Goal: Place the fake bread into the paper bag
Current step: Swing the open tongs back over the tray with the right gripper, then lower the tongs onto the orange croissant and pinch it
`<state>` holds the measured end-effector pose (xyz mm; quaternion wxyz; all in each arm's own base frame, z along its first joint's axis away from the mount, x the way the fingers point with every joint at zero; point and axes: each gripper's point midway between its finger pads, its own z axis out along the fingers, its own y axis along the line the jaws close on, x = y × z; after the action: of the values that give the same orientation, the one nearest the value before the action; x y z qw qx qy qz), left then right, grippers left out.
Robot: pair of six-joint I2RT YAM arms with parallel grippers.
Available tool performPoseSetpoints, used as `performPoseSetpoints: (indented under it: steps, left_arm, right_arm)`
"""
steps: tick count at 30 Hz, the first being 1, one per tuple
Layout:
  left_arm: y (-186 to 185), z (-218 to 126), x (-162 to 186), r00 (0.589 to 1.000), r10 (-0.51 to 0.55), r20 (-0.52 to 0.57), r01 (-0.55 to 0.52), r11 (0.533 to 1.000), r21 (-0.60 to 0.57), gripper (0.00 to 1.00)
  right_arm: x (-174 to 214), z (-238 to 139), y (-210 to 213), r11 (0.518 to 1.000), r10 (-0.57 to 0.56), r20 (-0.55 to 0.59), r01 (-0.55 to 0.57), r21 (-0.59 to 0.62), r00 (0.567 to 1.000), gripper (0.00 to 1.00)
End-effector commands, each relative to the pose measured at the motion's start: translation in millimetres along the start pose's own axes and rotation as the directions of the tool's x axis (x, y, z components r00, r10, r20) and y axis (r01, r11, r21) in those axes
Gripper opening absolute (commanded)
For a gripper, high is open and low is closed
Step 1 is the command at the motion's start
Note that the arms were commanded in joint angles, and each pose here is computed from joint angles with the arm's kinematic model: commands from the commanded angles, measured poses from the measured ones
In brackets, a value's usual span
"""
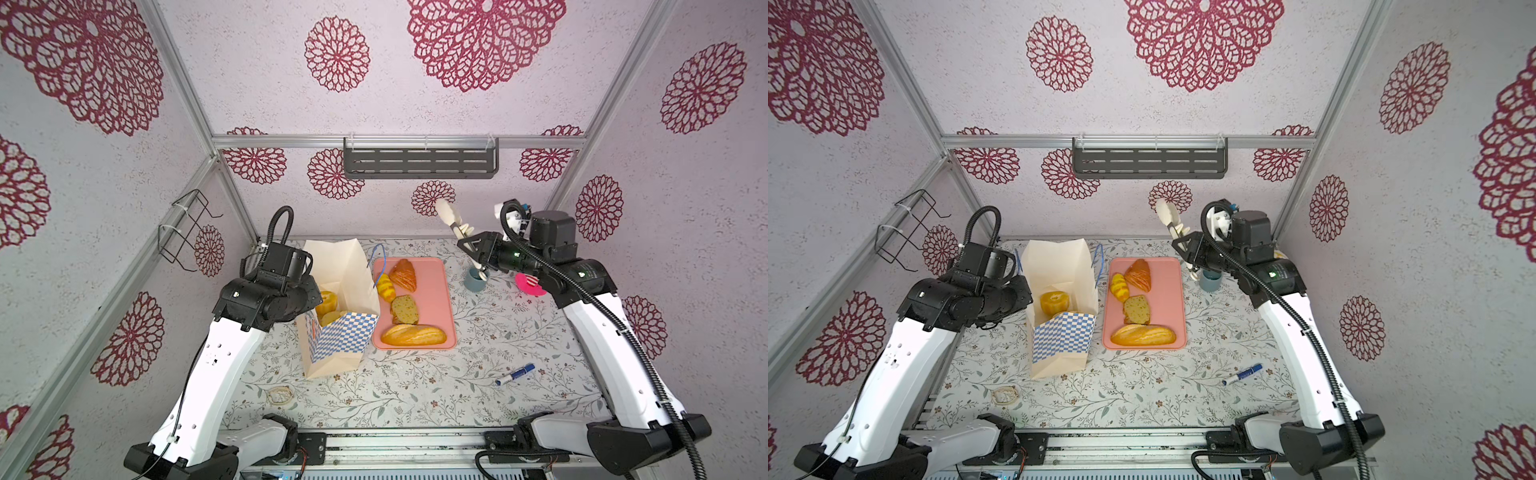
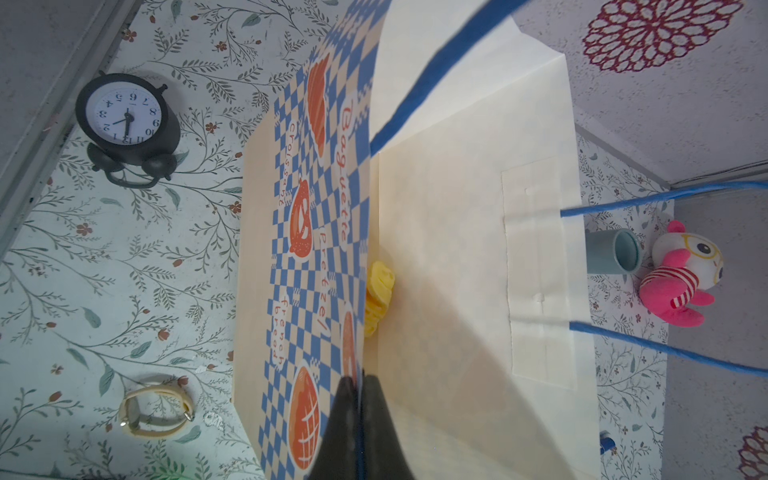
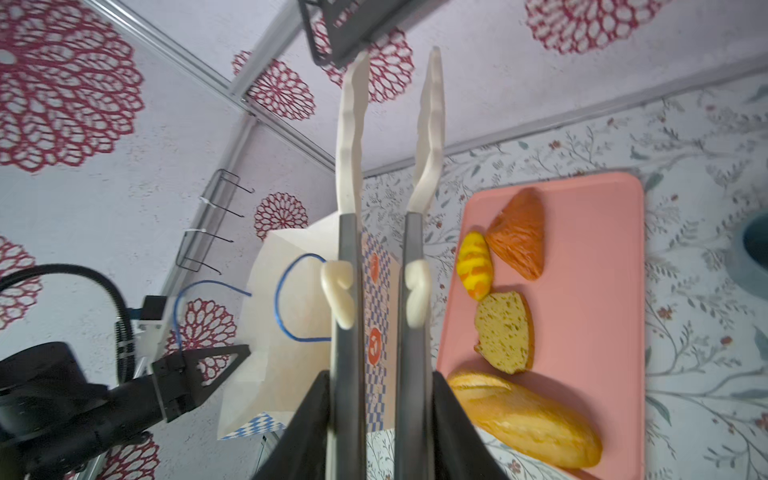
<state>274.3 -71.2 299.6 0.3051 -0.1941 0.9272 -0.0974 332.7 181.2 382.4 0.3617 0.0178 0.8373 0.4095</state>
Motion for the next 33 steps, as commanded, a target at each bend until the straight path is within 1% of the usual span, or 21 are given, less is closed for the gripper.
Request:
performPoseSetpoints:
  steps: [1, 6, 12, 19, 33]
  left_arm:
    - [-6.9, -6.3, -7.4, 0.999, -0.014, 0.046, 0.013, 0.999, 0.041, 0.00]
    - [-7.8, -4.7, -5.5, 0.999, -0.014, 0.040, 0.012, 0.999, 0.046, 0.00]
    - [-8.9, -3.2, -5.8, 0.999, -0.017, 0.039, 0.015, 0.999, 0.049, 0.00]
    - [-8.6, -2.3, -6.1, 0.999, -0.017, 0.039, 0.016, 0.999, 0.046, 0.00]
    - [-3.8, -1.2, -6.5, 0.999, -0.021, 0.046, 0.020, 1.000, 0.021, 0.00]
  right_arm:
    - [15.2, 19.3, -22.9, 0.998, 0.055, -0.054, -0.055, -0.008, 0.997, 0.36]
    - [51.1, 55.5, -68.7, 0.994, 0.110, -0.155, -0.104, 0.045, 0.982, 0.36]
    - [77.1, 90.1, -98.8, 0.983, 0.185, -0.238, -0.177, 0.054, 0.953, 0.37]
    - [88.7, 120.1, -123.6, 0.974, 0.225, -0.287, -0.210, 0.081, 0.931, 0.42]
    - [94.4, 167.2, -150.0, 0.974, 0.226, -0.376, -0.196, 0.118, 0.899, 0.47]
